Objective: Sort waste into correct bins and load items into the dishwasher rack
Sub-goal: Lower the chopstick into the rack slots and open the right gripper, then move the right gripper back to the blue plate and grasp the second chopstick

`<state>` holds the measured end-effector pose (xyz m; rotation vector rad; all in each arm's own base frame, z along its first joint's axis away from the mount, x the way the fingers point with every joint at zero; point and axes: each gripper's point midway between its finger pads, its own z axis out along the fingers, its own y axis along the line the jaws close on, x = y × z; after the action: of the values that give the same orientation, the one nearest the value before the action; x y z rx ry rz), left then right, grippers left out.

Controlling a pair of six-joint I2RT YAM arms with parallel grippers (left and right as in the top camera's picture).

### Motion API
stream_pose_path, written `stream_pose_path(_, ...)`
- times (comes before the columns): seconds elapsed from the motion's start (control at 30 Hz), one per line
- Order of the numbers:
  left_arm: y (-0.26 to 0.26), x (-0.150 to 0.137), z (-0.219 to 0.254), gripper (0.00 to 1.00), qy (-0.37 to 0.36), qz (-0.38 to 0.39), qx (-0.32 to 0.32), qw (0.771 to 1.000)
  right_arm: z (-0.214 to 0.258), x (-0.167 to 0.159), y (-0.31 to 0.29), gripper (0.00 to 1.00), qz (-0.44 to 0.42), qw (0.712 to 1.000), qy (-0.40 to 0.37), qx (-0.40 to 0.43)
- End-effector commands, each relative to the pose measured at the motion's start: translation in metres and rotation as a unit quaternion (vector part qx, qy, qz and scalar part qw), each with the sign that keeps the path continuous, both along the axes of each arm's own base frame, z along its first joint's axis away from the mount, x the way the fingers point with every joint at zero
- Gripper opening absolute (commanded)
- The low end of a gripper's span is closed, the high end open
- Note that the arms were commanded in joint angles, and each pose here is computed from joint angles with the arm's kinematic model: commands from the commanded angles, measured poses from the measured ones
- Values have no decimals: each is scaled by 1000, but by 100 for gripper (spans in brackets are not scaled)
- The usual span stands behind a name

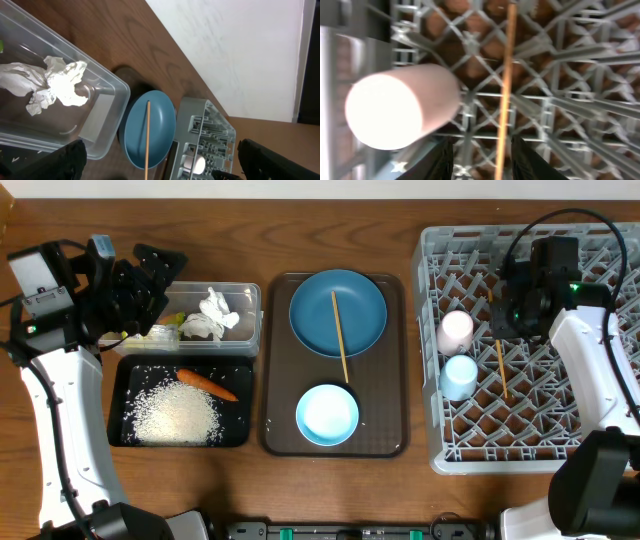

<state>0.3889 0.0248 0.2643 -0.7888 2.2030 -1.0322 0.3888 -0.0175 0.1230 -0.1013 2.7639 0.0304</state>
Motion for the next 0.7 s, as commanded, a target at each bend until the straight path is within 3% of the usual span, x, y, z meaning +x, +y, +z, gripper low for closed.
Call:
stream_pose_path(0.0, 1, -1, -1, 98, 4, 4, -2, 1000, 13, 3, 25, 39, 4, 996, -15, 89)
stream_pose_path(0.27, 1, -1, -1, 98, 4, 4, -2, 1000, 51, -3, 73, 40, 43, 986, -49, 153)
stream_pose_path(0.5, 1, -1, -1, 98, 4, 4, -2, 1000, 57, -9, 141, 48, 83, 979, -47, 180)
stream_pose_path(0.6, 1, -1, -1, 98, 4, 4, -2, 1000, 59, -9, 170, 54, 98, 975, -55, 189)
stream_pose_path(0.67, 1, -1, -1, 98, 3, 4, -2, 1000, 59, -8, 189, 68, 104, 975, -63, 186)
